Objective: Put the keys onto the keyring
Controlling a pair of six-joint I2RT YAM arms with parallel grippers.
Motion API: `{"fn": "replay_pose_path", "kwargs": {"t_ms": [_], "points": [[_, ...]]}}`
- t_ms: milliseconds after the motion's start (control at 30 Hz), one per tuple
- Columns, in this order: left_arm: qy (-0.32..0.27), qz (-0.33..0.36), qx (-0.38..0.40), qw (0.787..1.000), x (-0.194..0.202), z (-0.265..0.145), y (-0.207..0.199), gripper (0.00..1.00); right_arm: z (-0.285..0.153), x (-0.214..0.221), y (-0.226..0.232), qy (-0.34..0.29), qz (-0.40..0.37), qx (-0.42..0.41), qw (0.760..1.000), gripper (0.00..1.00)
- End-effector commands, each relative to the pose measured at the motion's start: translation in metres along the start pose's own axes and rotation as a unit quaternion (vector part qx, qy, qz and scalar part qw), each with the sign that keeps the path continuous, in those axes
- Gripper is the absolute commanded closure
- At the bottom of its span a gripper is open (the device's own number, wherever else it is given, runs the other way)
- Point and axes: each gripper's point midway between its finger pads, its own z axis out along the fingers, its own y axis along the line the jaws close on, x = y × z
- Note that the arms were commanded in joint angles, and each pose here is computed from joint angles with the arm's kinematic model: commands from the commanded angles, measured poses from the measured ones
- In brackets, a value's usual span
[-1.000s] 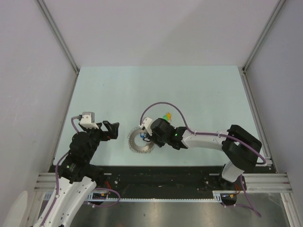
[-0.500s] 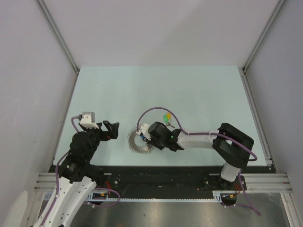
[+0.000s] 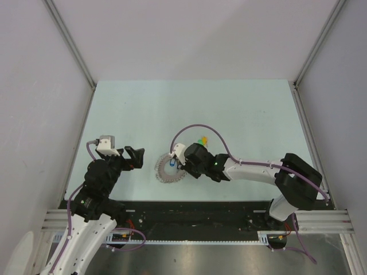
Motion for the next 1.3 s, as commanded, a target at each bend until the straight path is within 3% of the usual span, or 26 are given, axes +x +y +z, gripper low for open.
{"fn": "replay_pose_path", "kwargs": {"t_ms": [0, 167, 400, 467, 567, 700, 900, 1200, 1267], "points": [[-0.021, 0.013, 0.02, 0.999, -0.015, -0.002, -0.008, 0.0, -0.014, -0.026, -0.002, -0.055, 0.02, -0.003, 0.998, 1.0], [-0.022, 0.019, 0.038, 0.999, -0.016, -0.002, -0.014, 0.0, -0.033, -0.056, 0.0, -0.143, 0.028, -0.015, 0.989, 1.0], [-0.02, 0.042, 0.147, 0.988, -0.015, -0.004, -0.052, 0.0, -0.076, -0.097, -0.011, -0.254, 0.011, 0.002, 0.967, 1.0], [-0.019, 0.041, 0.168, 0.985, -0.018, -0.004, -0.06, 0.0, -0.072, -0.091, -0.025, -0.208, -0.001, 0.041, 0.977, 1.0], [-0.014, 0.038, 0.172, 0.984, -0.018, -0.002, -0.062, 0.0, -0.071, -0.084, -0.006, -0.209, 0.017, -0.037, 0.977, 1.0], [-0.012, 0.036, 0.166, 0.985, -0.017, -0.001, -0.061, 0.0, -0.043, -0.053, 0.004, -0.146, 0.031, -0.026, 0.989, 1.0], [-0.012, 0.035, 0.167, 0.985, -0.015, -0.002, -0.06, 0.0, -0.024, -0.026, 0.006, -0.125, 0.066, -0.012, 0.99, 1.0], [-0.003, 0.036, 0.155, 0.987, -0.011, 0.0, -0.055, 0.0, -0.005, 0.042, 0.001, 0.005, 0.084, 0.012, 0.996, 1.0], [-0.001, 0.038, 0.154, 0.987, -0.01, -0.001, -0.055, 0.0, -0.007, 0.053, 0.0, 0.027, 0.098, 0.014, 0.995, 0.96]]}}
